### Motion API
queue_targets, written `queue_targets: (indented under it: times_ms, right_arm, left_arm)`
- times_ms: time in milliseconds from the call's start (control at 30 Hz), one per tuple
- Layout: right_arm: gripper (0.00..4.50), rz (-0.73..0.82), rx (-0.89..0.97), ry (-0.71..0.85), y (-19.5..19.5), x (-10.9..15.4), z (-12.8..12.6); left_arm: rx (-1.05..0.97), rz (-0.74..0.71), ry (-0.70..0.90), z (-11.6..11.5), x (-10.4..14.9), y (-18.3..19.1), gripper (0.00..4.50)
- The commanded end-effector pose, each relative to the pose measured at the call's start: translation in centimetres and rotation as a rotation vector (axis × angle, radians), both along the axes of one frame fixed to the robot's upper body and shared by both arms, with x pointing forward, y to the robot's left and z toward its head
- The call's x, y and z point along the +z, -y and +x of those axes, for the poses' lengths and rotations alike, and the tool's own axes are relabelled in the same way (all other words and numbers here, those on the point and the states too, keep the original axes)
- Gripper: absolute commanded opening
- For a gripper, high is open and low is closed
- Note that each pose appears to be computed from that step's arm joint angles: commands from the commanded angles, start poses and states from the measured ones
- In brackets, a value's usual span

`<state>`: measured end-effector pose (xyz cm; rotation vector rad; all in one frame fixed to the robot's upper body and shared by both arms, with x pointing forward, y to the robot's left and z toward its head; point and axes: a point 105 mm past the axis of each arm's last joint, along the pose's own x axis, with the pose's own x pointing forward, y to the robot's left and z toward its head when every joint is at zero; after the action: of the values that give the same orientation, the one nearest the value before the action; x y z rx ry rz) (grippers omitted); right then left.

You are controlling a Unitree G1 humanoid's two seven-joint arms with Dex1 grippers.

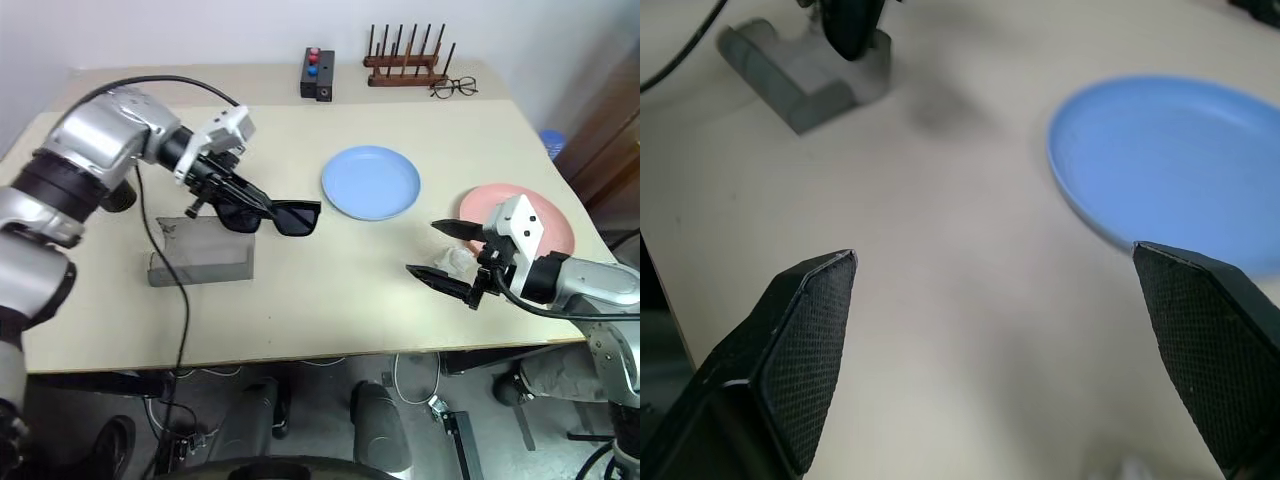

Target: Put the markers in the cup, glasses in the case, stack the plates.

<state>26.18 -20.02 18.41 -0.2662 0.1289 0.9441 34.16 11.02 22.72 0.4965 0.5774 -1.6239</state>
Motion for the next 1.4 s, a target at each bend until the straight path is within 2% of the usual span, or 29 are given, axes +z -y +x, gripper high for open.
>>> queue_targets:
  times_ms: [33, 300, 533, 833, 1033, 1300, 1400]
  right_arm:
    - [4.5, 0.007, 0.035, 0.033, -0.5, 0.7, 0.1]
    - [4.5, 0.035, 0.091, 0.038, -1.7, 1.2, 0.5]
    - [4.5, 0.156, 0.185, 0.051, -4.0, 2.8, 0.1]
    - [4.5, 0.182, 0.215, 0.048, -4.9, 3.1, 0.2]
    - [4.5, 0.178, 0.215, 0.045, -4.9, 3.0, 0.1]
    - [4.5, 0.169, 0.2, 0.037, -4.6, 3.1, -0.1]
    - [4.5, 0.165, 0.194, 0.038, -4.5, 3.1, -0.1]
  left_arm:
    - [0.027, 0.007, 0.041, -0.1, 1.1, -1.9, 0.01]
    - [0.137, 0.063, 0.06, 0.1, -2.0, -7.7, 0.01]
    - [0.204, 0.042, 0.042, 0.0, -4.5, -10.2, 0.01]
    - [0.253, -0.024, 0.004, -0.4, -5.8, -11.0, 0.01]
    - [0.244, -0.04, -0.032, -1.1, -7.8, -11.1, 0.01]
    - [0.208, -0.058, 0.008, -0.5, -8.2, -10.2, 0.01]
    - [0.225, -0.048, -0.031, -0.6, -8.5, -10.2, 0.01]
